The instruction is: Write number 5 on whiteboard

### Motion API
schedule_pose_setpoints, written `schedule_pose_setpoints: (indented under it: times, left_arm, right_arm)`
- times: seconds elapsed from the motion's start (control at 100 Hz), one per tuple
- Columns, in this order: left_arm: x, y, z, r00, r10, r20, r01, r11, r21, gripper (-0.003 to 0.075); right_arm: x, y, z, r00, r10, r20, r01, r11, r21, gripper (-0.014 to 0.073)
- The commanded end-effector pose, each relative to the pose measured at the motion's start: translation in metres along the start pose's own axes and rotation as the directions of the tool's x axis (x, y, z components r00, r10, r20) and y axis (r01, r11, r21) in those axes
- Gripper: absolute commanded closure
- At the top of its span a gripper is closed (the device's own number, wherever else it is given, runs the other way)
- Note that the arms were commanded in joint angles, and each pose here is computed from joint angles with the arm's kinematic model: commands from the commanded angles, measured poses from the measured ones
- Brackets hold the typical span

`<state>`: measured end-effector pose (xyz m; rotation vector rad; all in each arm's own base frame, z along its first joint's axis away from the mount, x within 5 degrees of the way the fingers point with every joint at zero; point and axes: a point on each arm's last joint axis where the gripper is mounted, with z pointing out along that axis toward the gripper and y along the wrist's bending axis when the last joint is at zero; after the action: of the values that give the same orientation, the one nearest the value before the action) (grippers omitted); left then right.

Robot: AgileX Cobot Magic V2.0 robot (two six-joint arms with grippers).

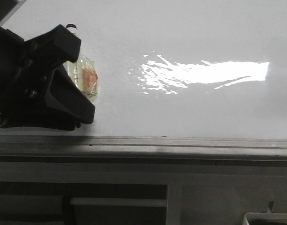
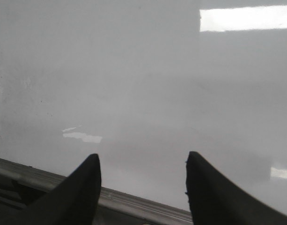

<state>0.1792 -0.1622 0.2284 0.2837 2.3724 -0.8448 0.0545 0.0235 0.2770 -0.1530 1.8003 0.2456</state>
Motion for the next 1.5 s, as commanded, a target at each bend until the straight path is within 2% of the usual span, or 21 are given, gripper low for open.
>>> schedule_pose_setpoints:
  times: [0.0, 0.02, 0.09, 0.15, 0.29, 0.41, 0.5, 0.56, 0.57, 0.74, 0.81, 1.03, 1.16, 1.26, 1.38, 1.49]
  left_arm:
    - [-0.012, -0.001, -0.002, 0.997, -0.002, 0.075, 0.004, 1.0, -0.021, 0.0707]
    - [-0.012, -0.001, -0.002, 0.997, -0.002, 0.074, 0.004, 1.0, -0.02, 0.0744]
    - [-0.012, -0.005, -0.002, 0.997, 0.057, 0.05, -0.057, 0.998, 0.002, 0.0741]
    - [-0.011, -0.011, -0.003, 0.987, 0.162, 0.008, -0.162, 0.986, 0.048, 0.0741]
    - [-0.01, -0.026, -0.008, 0.907, 0.42, -0.042, -0.406, 0.895, 0.184, 0.0741]
    - [-0.011, -0.033, -0.012, 0.793, 0.608, -0.043, -0.581, 0.775, 0.247, 0.0741]
    - [-0.01, -0.035, -0.014, 0.708, 0.704, -0.045, -0.67, 0.691, 0.272, 0.0741]
    - [-0.01, -0.036, -0.015, 0.634, 0.773, -0.036, -0.732, 0.614, 0.296, 0.0741]
    - [-0.01, -0.036, -0.015, 0.633, 0.773, -0.037, -0.731, 0.613, 0.299, 0.0741]
    - [-0.006, -0.038, -0.018, 0.444, 0.895, 0.025, -0.842, 0.408, 0.352, 0.0741]
    - [-0.007, -0.039, -0.018, 0.399, 0.916, 0.045, -0.866, 0.36, 0.347, 0.0741]
    - [-0.01, -0.038, -0.017, 0.304, 0.949, 0.084, -0.912, 0.265, 0.313, 0.0741]
    - [-0.01, -0.038, -0.017, 0.268, 0.958, 0.097, -0.925, 0.228, 0.304, 0.0741]
    - [-0.011, -0.038, -0.017, 0.265, 0.959, 0.098, -0.927, 0.225, 0.301, 0.0741]
    - [-0.011, -0.038, -0.017, 0.265, 0.959, 0.098, -0.928, 0.226, 0.296, 0.0741]
    - [-0.011, -0.038, -0.017, 0.265, 0.959, 0.098, -0.929, 0.226, 0.294, 0.0741]
  right_arm:
    - [-0.015, 0.0, -0.002, 0.998, 0.006, 0.069, -0.006, 1.0, 0.006, 0.023]
    - [-0.015, 0.001, -0.003, 0.998, 0.009, 0.067, -0.009, 1.0, -0.004, 0.023]
    - [-0.016, 0.004, -0.003, 0.998, 0.002, 0.056, 0.001, 0.999, -0.051, 0.023]
    - [-0.016, 0.009, -0.003, 0.997, -0.073, 0.036, 0.076, 0.991, -0.111, 0.023]
    - [-0.019, 0.018, 0.003, 0.976, -0.216, 0.002, 0.209, 0.944, -0.254, 0.023]
    - [-0.02, 0.025, 0.016, 0.955, -0.296, -0.018, 0.27, 0.893, -0.361, 0.023]
    - [-0.022, 0.031, 0.025, 0.942, -0.335, -0.018, 0.294, 0.852, -0.433, 0.023]
    - [-0.023, 0.035, 0.032, 0.933, -0.359, -0.012, 0.312, 0.827, -0.468, 0.023]
    - [-0.024, 0.036, 0.033, 0.934, -0.357, -0.01, 0.311, 0.826, -0.471, 0.023]
    - [-0.028, 0.045, 0.053, 0.916, -0.401, -0.025, 0.327, 0.781, -0.532, 0.0229]
    - [-0.031, 0.05, 0.061, 0.914, -0.404, -0.04, 0.315, 0.768, -0.558, 0.0228]
    - [-0.043, 0.069, 0.082, 0.904, -0.427, -0.023, 0.319, 0.708, -0.63, 0.0228]
    - [-0.049, 0.077, 0.097, 0.916, -0.4, -0.023, 0.289, 0.699, -0.654, 0.0226]
    - [-0.052, 0.083, 0.105, 0.929, -0.37, -0.028, 0.252, 0.686, -0.682, 0.0207]
    - [-0.05, 0.092, 0.11, 0.931, -0.365, -0.027, 0.223, 0.626, -0.747, 0.0147]
    - [-0.047, 0.094, 0.115, 0.936, -0.347, -0.055, 0.186, 0.622, -0.761, 0.0134]
